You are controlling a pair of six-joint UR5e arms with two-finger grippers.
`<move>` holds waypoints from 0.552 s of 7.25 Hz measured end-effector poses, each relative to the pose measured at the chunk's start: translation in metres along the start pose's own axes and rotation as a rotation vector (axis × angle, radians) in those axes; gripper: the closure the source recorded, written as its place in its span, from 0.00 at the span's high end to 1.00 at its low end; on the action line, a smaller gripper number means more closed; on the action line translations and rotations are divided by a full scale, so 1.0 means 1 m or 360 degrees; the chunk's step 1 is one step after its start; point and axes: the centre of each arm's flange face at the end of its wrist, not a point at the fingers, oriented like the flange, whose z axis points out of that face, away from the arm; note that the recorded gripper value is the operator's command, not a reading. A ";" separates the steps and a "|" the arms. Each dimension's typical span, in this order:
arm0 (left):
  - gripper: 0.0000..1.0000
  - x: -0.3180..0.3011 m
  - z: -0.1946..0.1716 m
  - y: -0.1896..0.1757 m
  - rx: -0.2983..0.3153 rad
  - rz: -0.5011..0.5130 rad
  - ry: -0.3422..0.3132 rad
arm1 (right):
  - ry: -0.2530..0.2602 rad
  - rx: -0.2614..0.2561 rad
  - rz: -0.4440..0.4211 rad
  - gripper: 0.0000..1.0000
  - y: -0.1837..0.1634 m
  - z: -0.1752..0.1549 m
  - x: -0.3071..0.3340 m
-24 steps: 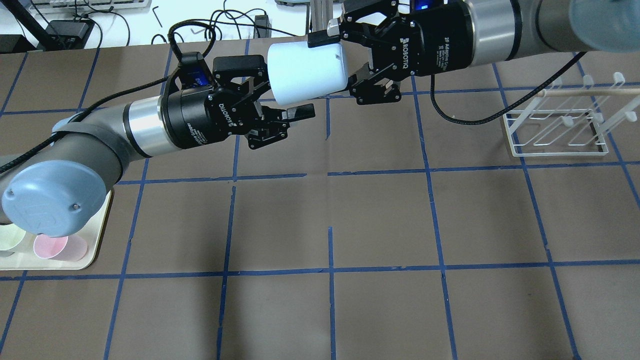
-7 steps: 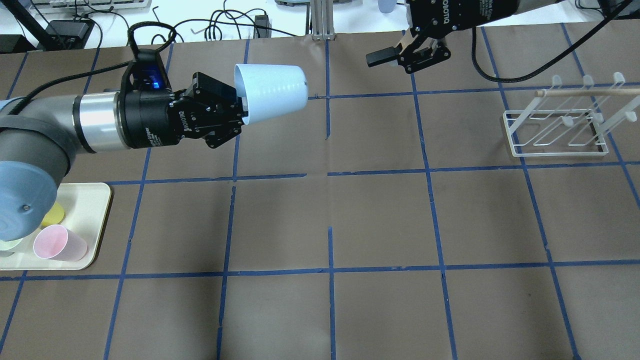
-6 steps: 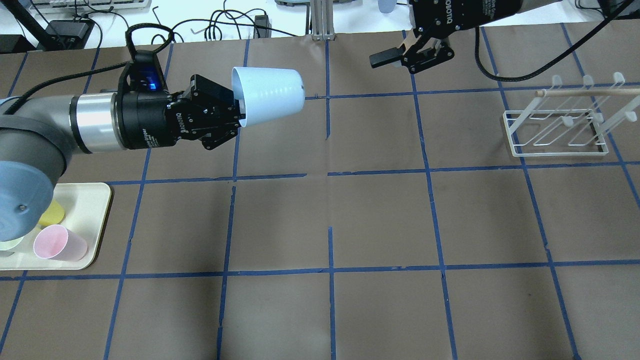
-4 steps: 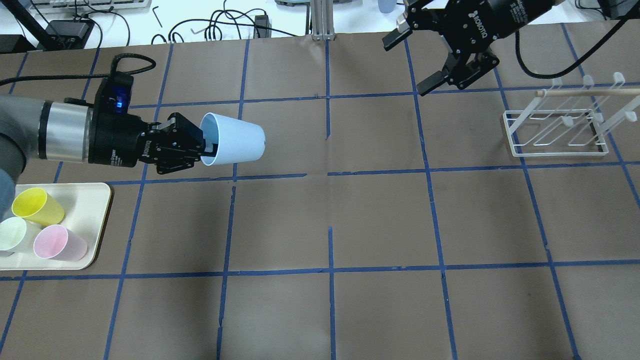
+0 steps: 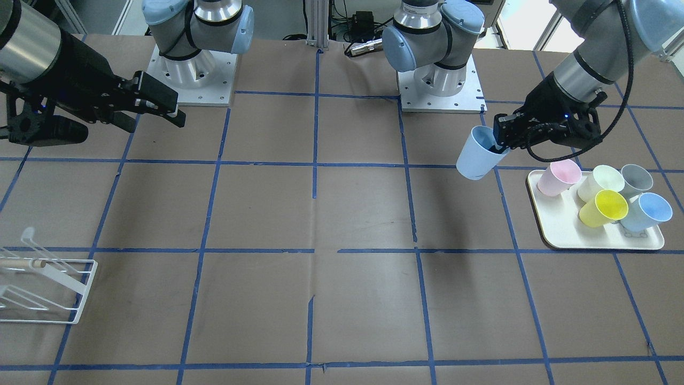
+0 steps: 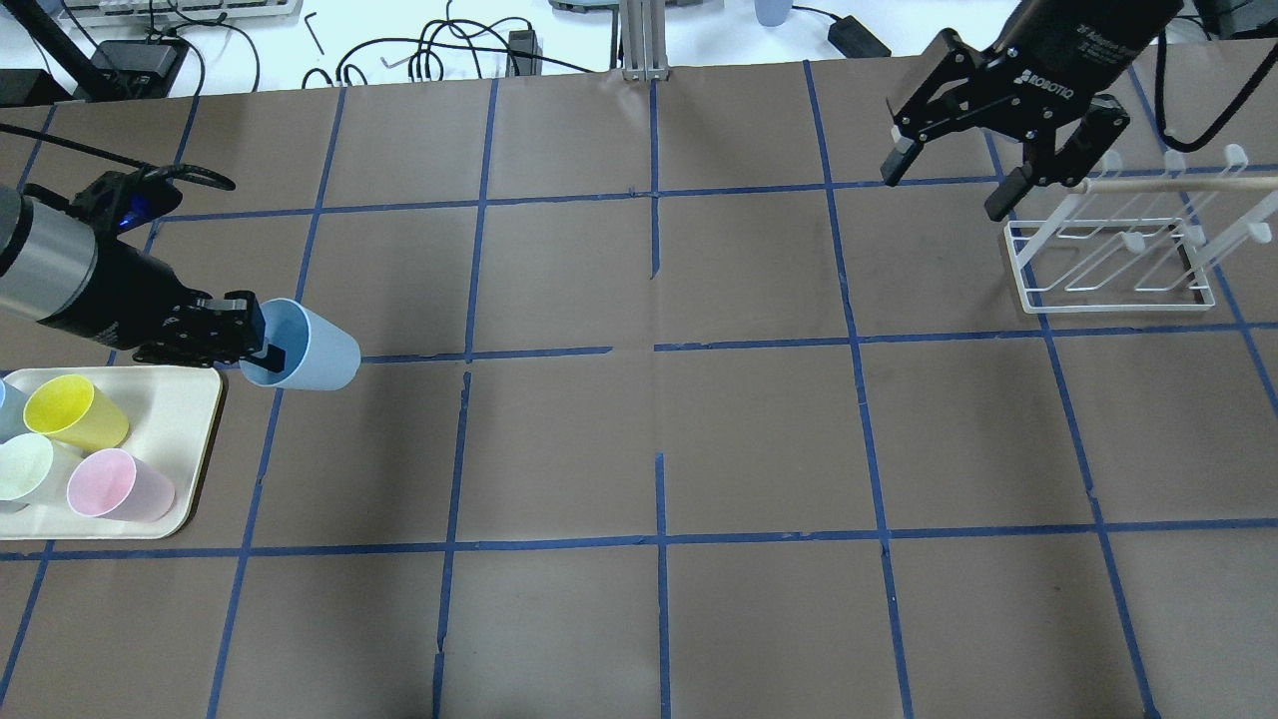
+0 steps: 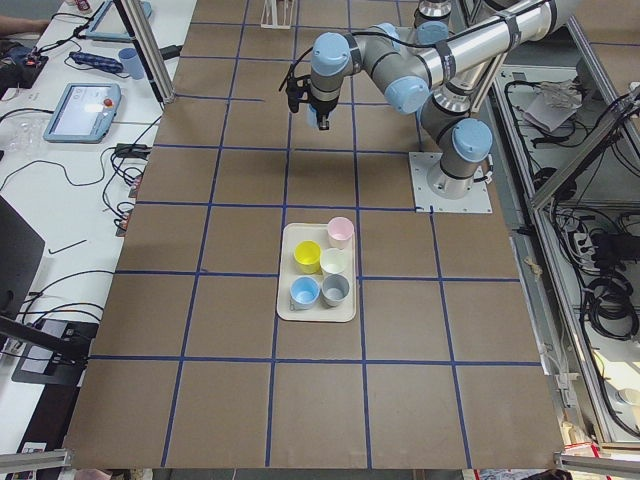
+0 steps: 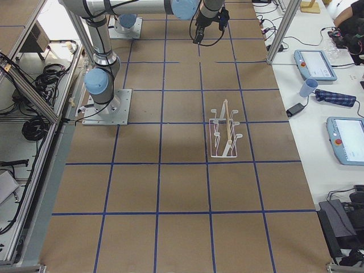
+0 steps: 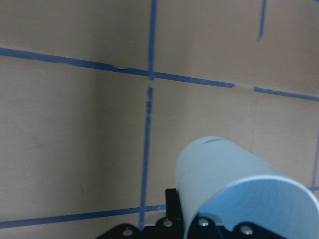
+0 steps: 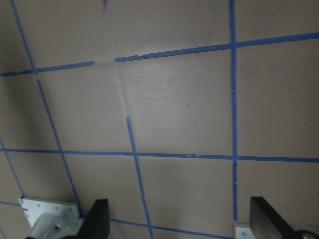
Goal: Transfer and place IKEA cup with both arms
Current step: 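Carry the cup with the left gripper down onto the white tray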
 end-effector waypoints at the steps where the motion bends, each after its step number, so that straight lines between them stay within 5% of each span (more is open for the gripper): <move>1: 0.00 -0.022 0.007 -0.015 -0.0025 0.0121 -0.0180 | 0.0149 0.0059 0.0049 0.99 -0.002 -0.002 0.001; 2: 0.00 -0.046 0.016 -0.030 -0.0069 0.0227 -0.0293 | 0.0271 0.0129 0.0068 0.96 -0.002 0.000 -0.010; 4: 0.00 -0.106 0.030 -0.063 -0.0153 0.0387 -0.0334 | 0.0392 0.0280 0.0079 0.98 -0.003 0.021 -0.030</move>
